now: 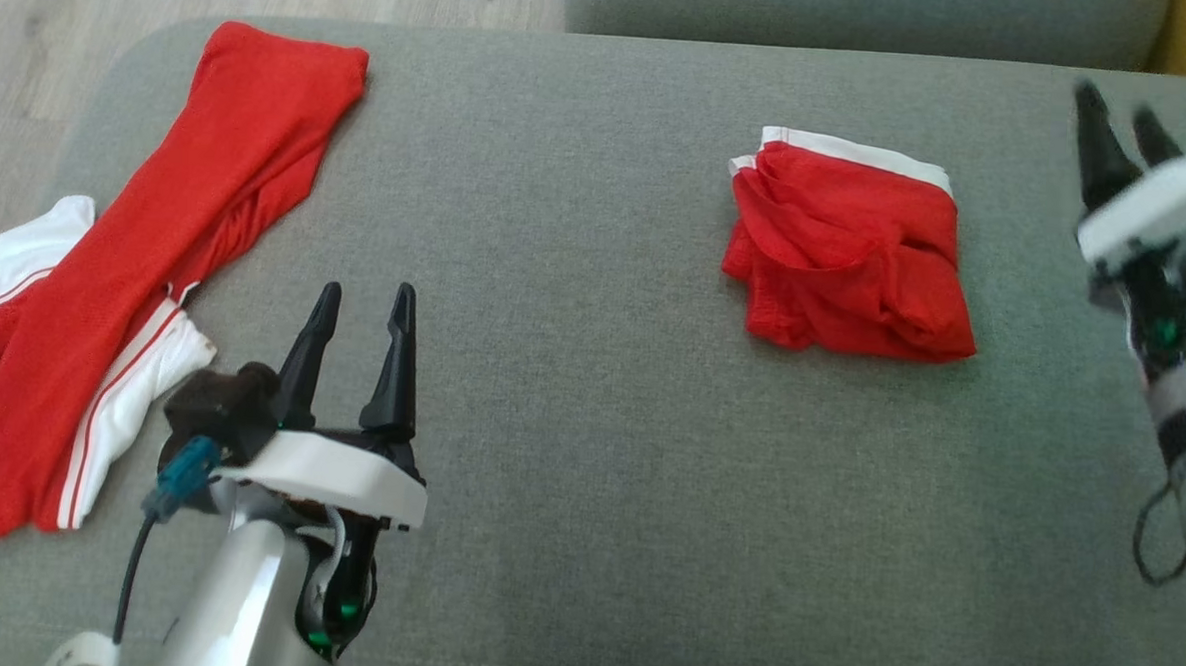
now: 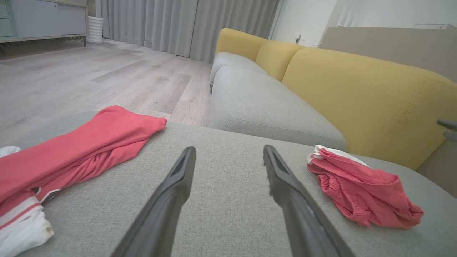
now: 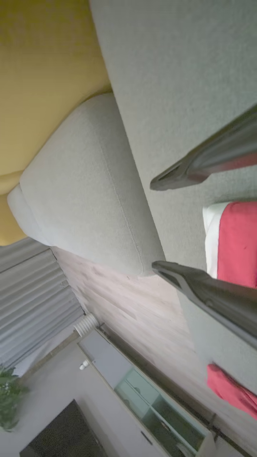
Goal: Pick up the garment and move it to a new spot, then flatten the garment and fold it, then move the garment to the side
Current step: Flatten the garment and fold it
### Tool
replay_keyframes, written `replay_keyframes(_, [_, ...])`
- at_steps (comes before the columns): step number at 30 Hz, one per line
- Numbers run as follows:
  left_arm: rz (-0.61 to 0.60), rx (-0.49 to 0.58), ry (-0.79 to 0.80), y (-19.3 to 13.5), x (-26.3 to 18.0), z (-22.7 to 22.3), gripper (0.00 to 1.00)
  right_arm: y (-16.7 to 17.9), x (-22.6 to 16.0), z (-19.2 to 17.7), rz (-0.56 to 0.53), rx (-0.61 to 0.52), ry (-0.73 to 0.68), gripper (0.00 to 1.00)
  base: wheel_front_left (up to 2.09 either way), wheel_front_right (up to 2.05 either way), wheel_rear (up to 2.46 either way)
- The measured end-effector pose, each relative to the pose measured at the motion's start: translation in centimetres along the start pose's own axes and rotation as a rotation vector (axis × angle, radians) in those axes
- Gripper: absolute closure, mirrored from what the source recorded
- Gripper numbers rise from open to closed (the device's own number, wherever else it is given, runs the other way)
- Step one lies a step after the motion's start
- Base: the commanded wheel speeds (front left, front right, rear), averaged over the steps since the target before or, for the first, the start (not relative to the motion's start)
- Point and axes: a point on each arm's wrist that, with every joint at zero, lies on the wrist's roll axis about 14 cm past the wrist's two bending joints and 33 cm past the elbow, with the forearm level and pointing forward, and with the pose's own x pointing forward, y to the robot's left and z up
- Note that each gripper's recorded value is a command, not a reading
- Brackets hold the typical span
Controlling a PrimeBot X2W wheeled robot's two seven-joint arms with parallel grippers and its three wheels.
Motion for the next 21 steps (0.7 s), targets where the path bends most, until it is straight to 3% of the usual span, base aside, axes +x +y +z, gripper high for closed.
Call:
replay_keyframes(3, [-0.001, -0.01, 0.006, -0.2, -0.3, -0.3, 0.0, -2.8, -1.2, -2.5, -0.078, 0.114, 0.025, 0.0, 0.0, 0.0, 0.0])
replay_keyframes(4, [0.002, -0.011, 0.01, -0.1, -0.4, -0.4, 0.0, -2.9, -1.3, -3.4, -0.086, 0.15, 0.045, 0.16, 0.0, 0.0, 0.0])
replay_keyframes(6, [0.005, -0.011, 0.011, 0.0, -0.4, -0.5, 0.0, -2.7, -1.3, -5.2, -0.09, 0.213, 0.098, 1.0, 0.0, 0.0, 0.0])
replay_keyframes(12, [0.027, -0.002, 0.022, 0.9, -0.7, -0.8, 0.0, 0.4, -1.0, -11.6, -0.063, 0.414, 0.355, 1.0, 0.0, 0.0, 0.0])
replay_keyframes(17, [0.062, 0.002, 0.034, 2.2, -1.3, -1.1, 0.0, 3.1, -1.6, -16.5, -0.038, 0.439, 0.555, 1.0, 0.0, 0.0, 0.0])
replay_keyframes(21, [0.089, 0.006, 0.03, 3.0, -1.7, -0.9, 0.0, 8.6, -1.0, -17.0, 0.099, 0.44, 0.597, 1.0, 0.0, 0.0, 0.0])
